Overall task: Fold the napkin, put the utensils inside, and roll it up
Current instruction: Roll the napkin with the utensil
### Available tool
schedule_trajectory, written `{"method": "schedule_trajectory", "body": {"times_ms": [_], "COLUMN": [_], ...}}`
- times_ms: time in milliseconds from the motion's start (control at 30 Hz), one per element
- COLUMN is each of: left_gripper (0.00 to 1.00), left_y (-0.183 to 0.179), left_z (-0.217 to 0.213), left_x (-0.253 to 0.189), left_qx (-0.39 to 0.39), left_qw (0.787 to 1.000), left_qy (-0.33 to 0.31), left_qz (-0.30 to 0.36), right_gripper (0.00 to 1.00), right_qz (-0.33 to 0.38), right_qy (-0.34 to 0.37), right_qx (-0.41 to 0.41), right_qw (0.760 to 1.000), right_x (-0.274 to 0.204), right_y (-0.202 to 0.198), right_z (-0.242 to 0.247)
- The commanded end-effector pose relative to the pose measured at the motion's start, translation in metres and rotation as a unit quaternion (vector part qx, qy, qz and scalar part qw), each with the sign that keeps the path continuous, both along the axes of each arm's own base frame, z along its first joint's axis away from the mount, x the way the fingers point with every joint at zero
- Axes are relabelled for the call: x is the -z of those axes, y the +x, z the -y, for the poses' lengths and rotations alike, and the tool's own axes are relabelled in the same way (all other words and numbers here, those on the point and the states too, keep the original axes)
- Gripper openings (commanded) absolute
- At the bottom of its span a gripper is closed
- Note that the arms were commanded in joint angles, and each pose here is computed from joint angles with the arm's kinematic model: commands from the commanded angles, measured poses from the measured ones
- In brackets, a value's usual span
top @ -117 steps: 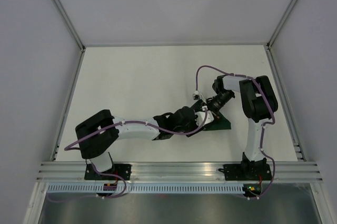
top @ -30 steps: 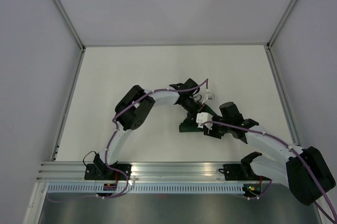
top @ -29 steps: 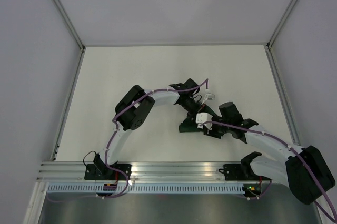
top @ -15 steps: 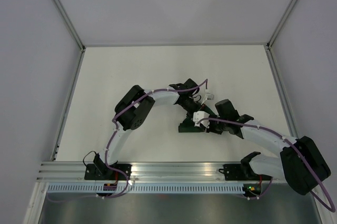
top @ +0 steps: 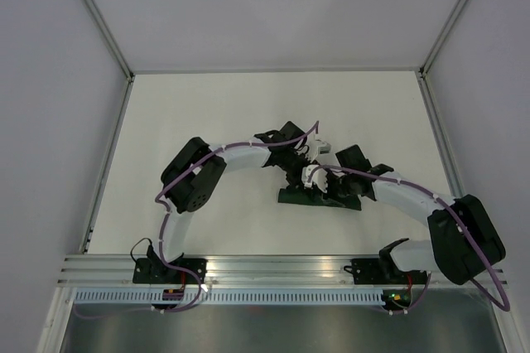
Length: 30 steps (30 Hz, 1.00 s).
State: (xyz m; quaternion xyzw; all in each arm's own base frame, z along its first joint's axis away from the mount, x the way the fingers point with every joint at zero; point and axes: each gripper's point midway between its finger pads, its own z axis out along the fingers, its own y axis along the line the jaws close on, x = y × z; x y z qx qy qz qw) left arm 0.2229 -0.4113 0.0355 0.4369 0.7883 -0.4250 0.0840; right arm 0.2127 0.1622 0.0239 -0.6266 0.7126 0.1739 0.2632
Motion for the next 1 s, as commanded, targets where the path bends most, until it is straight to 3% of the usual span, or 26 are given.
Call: {"method": "schedule_trajectory", "body": {"times_ms": [0,300,633,667,967], "left_gripper": [0.31,0.32,0.36,0.4,0.42], "left_y": [0.033,0.047,0.053,0.05,0.008], "left_z": [-0.006,-0.023,-0.038,-0.037,0.007], "left_x": [-0.029,-0.041,-0.072,-0.076,-0.052], "left_qx": [-0.062,-0.119,-0.19,-0.182,-0.062], "left_qw": [0.996,0.984,0.942,0.937,0.892], "left_qy": [-0.01,-0.035,-0.086,-0.09,-0.015], "left_qz": [0.062,0.127,0.265,0.286,0.447], "right_gripper": [0.11,0.09,0.1,0.1,0.1], "right_qz": [-0.069,-0.156,-0.295,-0.31,-0.396], "right_qy": [-0.014,0.002,0.021,0.019,0.045], "right_qx": [0.001,-0.001,0.01,0.009,0.023], "right_qw": [0.998,0.988,0.955,0.951,0.917], "right_x": [0.006,0.01,0.022,0.021,0.029], "right_y": [-0.017,-0.016,0.003,0.001,0.017], "right_z": [0.012,0.017,0.025,0.027,0.03]}}
